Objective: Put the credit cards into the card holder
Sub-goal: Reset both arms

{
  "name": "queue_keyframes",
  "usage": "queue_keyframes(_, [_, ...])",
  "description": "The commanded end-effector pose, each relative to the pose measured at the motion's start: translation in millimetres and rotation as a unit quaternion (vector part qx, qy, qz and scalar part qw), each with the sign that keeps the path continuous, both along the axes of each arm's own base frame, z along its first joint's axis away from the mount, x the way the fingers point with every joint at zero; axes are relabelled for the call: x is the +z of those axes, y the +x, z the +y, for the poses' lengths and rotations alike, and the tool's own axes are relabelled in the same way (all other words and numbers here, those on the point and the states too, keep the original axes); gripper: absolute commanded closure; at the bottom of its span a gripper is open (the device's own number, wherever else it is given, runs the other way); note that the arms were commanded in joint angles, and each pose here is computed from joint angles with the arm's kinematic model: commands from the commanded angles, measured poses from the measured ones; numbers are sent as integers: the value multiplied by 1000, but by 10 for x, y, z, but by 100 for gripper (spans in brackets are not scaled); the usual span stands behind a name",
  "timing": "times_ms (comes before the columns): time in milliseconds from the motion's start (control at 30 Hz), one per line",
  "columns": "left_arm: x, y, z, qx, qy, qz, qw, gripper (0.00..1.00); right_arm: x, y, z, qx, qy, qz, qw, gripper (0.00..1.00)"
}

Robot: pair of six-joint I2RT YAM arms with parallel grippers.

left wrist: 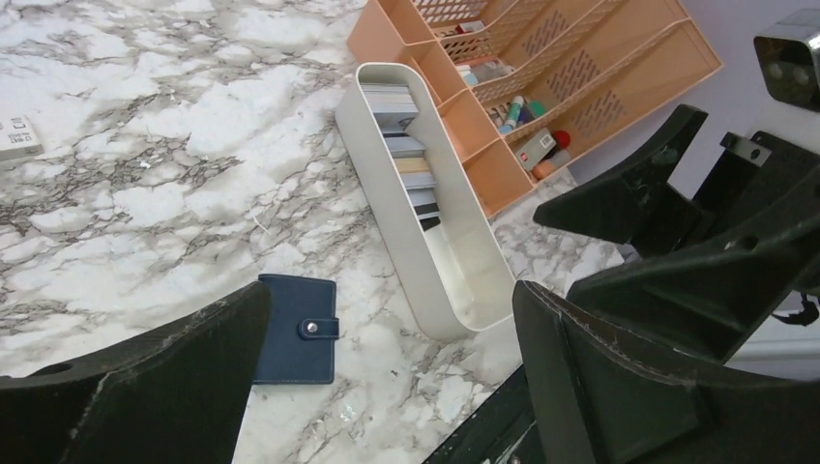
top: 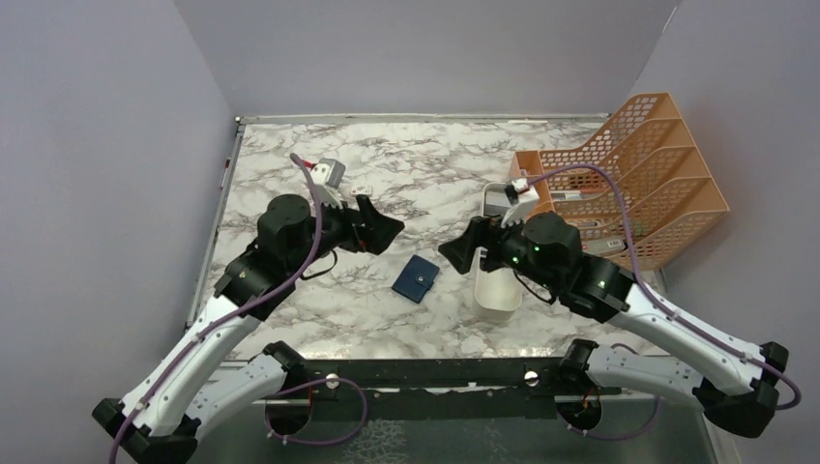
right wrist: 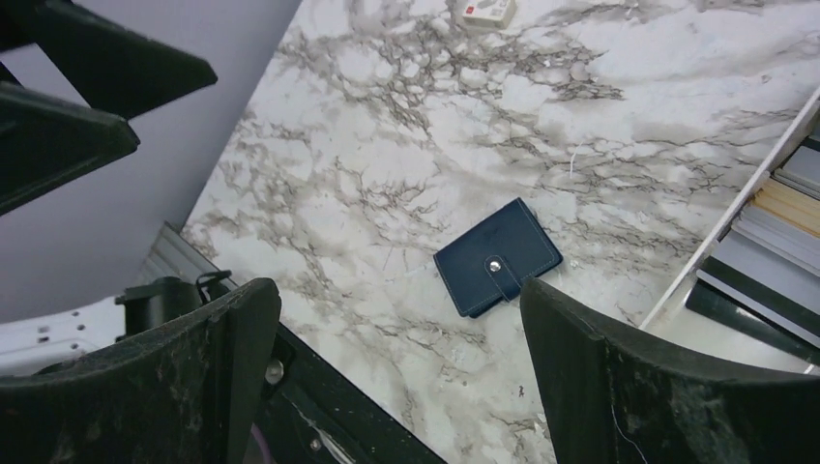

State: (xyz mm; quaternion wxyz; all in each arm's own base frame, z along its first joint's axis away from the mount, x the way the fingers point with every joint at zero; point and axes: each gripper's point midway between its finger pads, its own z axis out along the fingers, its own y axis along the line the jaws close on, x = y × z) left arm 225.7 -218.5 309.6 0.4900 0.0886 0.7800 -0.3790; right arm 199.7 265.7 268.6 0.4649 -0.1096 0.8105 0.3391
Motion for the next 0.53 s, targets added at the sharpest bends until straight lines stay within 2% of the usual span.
queue_keyframes(0, [-76,-236,122,-11,-4,-1,1000,1,-64,-50,-299,-55,5,14,998,0])
queue_keyframes(500, [-204,-324,261,13,-17,-3,1000,1,-19,-94,-307,-42,2,12,999,1])
